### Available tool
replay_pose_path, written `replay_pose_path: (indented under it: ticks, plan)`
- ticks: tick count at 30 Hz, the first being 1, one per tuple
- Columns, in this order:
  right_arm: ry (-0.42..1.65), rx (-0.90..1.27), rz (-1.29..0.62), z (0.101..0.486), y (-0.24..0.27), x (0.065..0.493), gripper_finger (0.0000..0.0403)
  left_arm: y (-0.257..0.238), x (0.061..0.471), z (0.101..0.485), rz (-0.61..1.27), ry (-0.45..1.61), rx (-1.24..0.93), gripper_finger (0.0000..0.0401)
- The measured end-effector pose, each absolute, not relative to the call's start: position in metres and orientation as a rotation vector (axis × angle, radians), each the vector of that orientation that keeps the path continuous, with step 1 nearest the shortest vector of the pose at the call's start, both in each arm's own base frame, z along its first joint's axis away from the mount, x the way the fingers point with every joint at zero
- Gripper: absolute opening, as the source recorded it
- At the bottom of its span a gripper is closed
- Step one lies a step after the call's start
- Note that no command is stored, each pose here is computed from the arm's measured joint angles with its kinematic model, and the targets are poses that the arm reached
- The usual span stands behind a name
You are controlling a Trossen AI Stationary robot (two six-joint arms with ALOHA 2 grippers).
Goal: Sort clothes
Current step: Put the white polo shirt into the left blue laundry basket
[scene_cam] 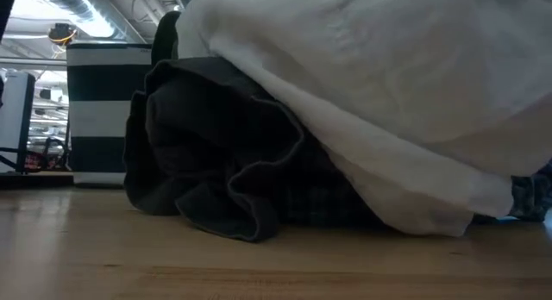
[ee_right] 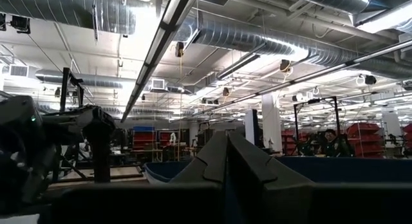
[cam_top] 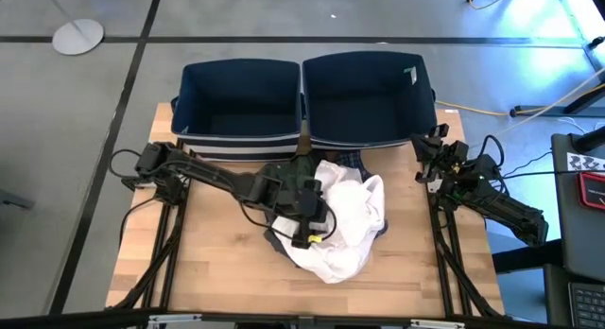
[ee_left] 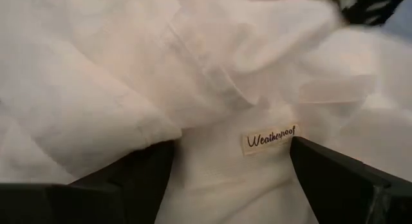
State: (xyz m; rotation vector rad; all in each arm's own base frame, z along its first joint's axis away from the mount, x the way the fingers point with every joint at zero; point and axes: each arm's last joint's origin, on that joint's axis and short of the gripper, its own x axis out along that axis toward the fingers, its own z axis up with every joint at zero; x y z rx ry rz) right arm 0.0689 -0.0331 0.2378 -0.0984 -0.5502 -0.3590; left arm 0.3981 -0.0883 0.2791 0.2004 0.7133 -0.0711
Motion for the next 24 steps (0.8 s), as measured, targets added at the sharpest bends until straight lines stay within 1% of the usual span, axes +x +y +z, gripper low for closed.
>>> replay_pose_path:
  ticks: [3,8,10,12,14,17,21,24]
  plan:
    - [-0.548,-0.113,-0.363,0.238,-0.033,0.069,0.0019,-0.084,0.396,0.277,-0.007,0.747,0.228,0.0301]
    - [-0.548,-0.116,-0.364,0.238,-0.033,0.069,0.0019,-0.082,0.398,0.259,0.013,0.842,0.229,0.0301]
    - [-0.547,-0.116,-0.364,0.238,-0.033,0.069,0.0019,-0.083,0.400,0.251,0.010,0.877,0.241,0.0294]
    - [-0.548,-0.116,-0.364,0.238,-0.033,0.069,0.0019,-0.083,0.403,0.242,0.005,0.902,0.260,0.0275]
    - [-0.547,-0.116,-0.364,0.238,-0.033,0.069,0.0019,-0.083,0.406,0.234,-0.002,0.919,0.279,0.0244]
    - [-0.547,-0.116,-0.365,0.238,-0.033,0.069,0.0019,-0.084,0.408,0.229,-0.019,0.929,0.316,0.0185]
    - [-0.547,-0.115,-0.369,0.238,-0.033,0.069,0.0019,-0.085,0.410,0.232,-0.040,0.891,0.353,0.0093]
    - [-0.548,-0.111,-0.385,0.238,-0.034,0.069,0.0019,-0.088,0.411,0.242,-0.020,0.816,0.395,0.0029]
